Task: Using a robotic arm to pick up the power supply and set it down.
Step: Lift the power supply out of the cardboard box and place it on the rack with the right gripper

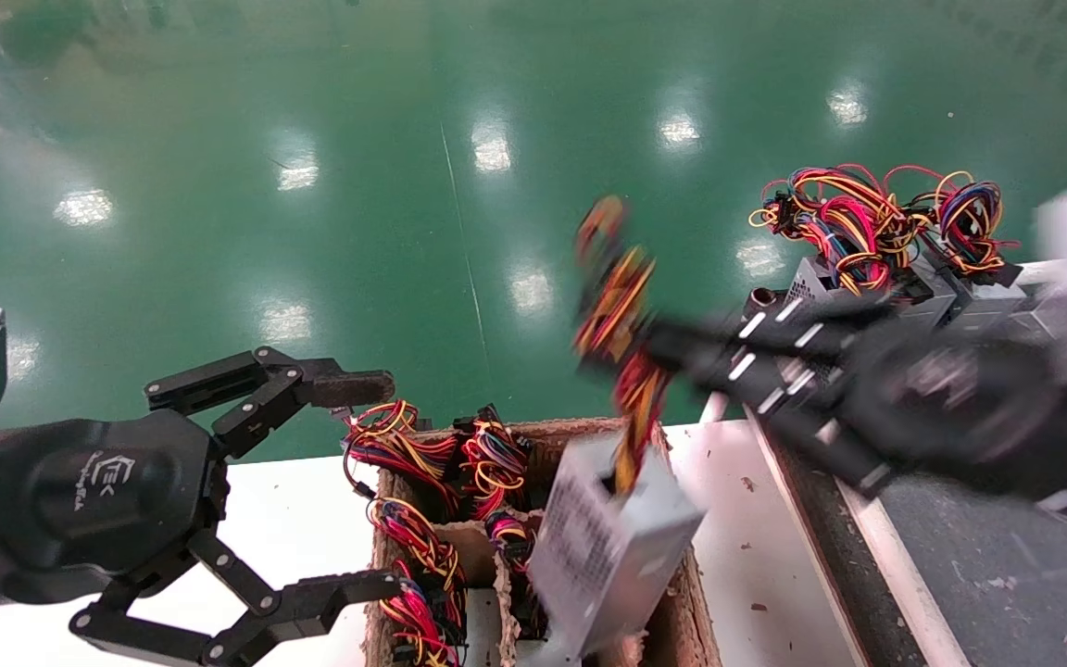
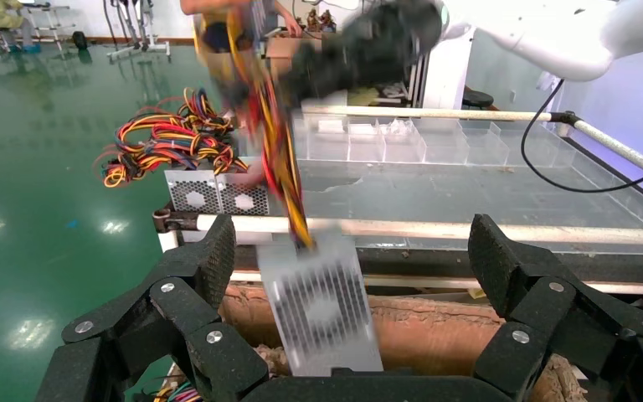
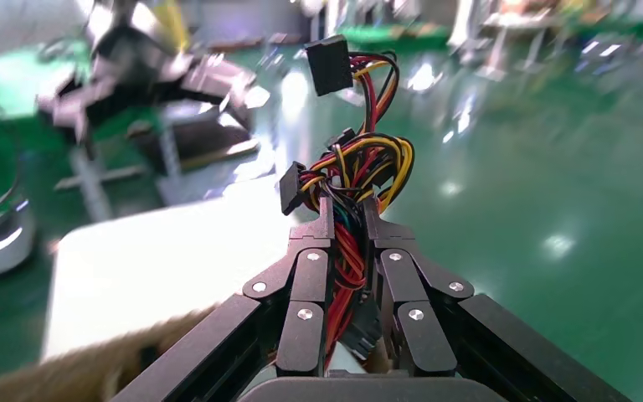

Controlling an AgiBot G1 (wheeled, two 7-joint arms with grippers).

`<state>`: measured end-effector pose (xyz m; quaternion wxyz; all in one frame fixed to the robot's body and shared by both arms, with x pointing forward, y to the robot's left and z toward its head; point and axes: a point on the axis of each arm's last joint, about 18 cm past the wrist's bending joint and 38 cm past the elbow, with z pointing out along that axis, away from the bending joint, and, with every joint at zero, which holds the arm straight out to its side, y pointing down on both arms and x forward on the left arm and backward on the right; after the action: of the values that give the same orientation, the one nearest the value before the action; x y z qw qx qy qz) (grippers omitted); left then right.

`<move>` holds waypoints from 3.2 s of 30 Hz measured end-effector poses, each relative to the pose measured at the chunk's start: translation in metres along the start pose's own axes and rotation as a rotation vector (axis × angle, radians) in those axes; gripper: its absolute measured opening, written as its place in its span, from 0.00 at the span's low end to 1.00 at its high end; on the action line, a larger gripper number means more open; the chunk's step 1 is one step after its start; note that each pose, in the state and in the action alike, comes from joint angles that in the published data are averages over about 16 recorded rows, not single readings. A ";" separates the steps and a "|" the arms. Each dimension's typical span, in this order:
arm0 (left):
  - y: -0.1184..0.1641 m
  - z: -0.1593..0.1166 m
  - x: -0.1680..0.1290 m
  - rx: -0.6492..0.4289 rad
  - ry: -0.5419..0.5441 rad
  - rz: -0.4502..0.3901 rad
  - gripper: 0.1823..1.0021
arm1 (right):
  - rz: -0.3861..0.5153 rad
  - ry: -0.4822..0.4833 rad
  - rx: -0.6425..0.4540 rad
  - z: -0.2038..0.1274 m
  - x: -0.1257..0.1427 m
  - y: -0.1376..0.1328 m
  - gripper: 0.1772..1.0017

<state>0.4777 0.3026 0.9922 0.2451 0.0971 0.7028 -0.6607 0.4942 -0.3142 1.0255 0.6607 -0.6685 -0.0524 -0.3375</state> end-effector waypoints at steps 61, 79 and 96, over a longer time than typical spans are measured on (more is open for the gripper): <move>0.000 0.000 0.000 0.000 0.000 0.000 1.00 | -0.120 0.598 -0.435 -0.238 0.056 0.007 0.08; 0.000 0.000 0.000 0.000 0.000 0.000 1.00 | -0.180 0.579 -0.425 -0.173 0.086 0.014 0.07; 0.000 0.000 0.000 0.000 0.000 0.000 1.00 | -0.203 0.537 -0.425 -0.130 0.129 0.012 0.05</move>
<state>0.4777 0.3026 0.9922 0.2451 0.0971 0.7028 -0.6607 0.5499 -0.4840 1.0696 0.4602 -0.6697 0.1284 -0.5685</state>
